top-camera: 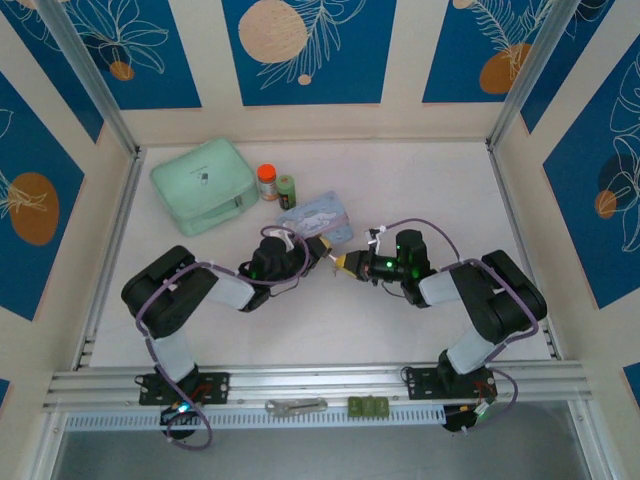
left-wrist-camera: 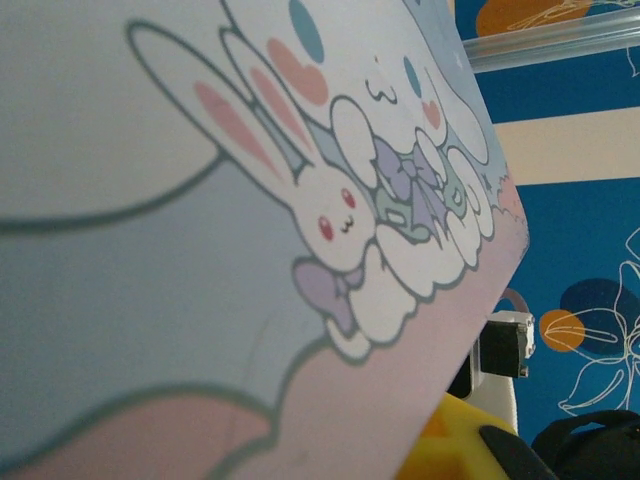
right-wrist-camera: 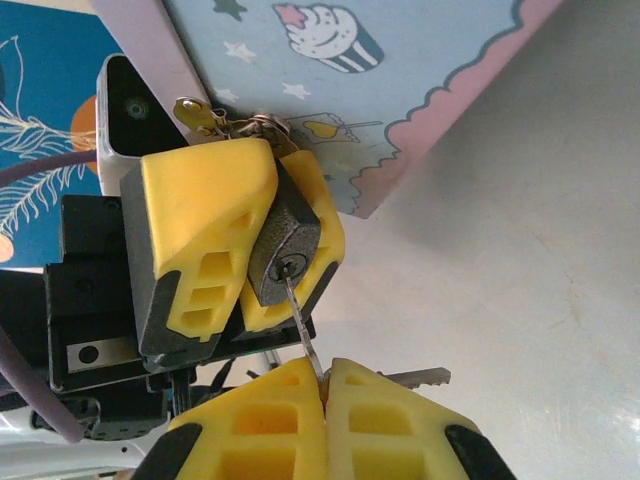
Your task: Unlock the padlock with the key
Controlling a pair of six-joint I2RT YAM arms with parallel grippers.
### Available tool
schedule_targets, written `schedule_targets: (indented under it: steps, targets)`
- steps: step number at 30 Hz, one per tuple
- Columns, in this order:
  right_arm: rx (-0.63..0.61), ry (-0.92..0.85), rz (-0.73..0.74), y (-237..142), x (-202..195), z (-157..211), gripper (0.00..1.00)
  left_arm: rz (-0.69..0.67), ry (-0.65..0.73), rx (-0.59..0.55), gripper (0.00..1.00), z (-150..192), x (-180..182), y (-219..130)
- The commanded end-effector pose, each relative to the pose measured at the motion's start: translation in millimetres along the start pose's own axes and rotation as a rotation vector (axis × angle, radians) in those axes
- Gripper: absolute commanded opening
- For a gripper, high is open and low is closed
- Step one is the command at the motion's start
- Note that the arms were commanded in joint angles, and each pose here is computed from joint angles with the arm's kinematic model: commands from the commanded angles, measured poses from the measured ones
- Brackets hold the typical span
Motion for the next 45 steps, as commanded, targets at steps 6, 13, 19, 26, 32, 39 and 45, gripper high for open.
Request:
schedule_targets:
  steps: [6,13,19,26,32,39,45]
  targets:
    - [0.010,-0.034,-0.042,14,20,-7,0.00,0.172,0.040,0.040,0.00,6,-32,1]
    - [0.031,0.040,-0.040,11,24,-25,0.00,0.266,0.073,0.074,0.00,16,-36,-2]
    - [0.062,0.119,-0.060,12,28,-30,0.00,0.303,0.063,0.080,0.00,23,-29,-1]
    - [0.060,0.143,-0.049,13,26,-34,0.00,0.294,0.082,0.095,0.00,26,-29,0]
    - [0.068,0.118,-0.048,18,24,-44,0.00,0.312,0.091,0.128,0.00,32,-35,2]
    - [0.058,-0.007,-0.033,19,35,-51,0.00,0.303,0.088,0.163,0.00,40,-37,5]
    - [0.041,-0.202,0.095,22,50,-37,0.00,0.294,0.086,0.176,0.00,41,-37,8]
Point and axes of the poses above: each hand's point on the last joint's axis, 136 mm out from that joint toward the fingers, its own y axis out along the fingers, its own x axis along the line the jaws close on, z = x × y, the point moved 7 cm from there along -y, back along the fingers, and after that the axes turned 11 degrees about y, right-handed, at the moved point
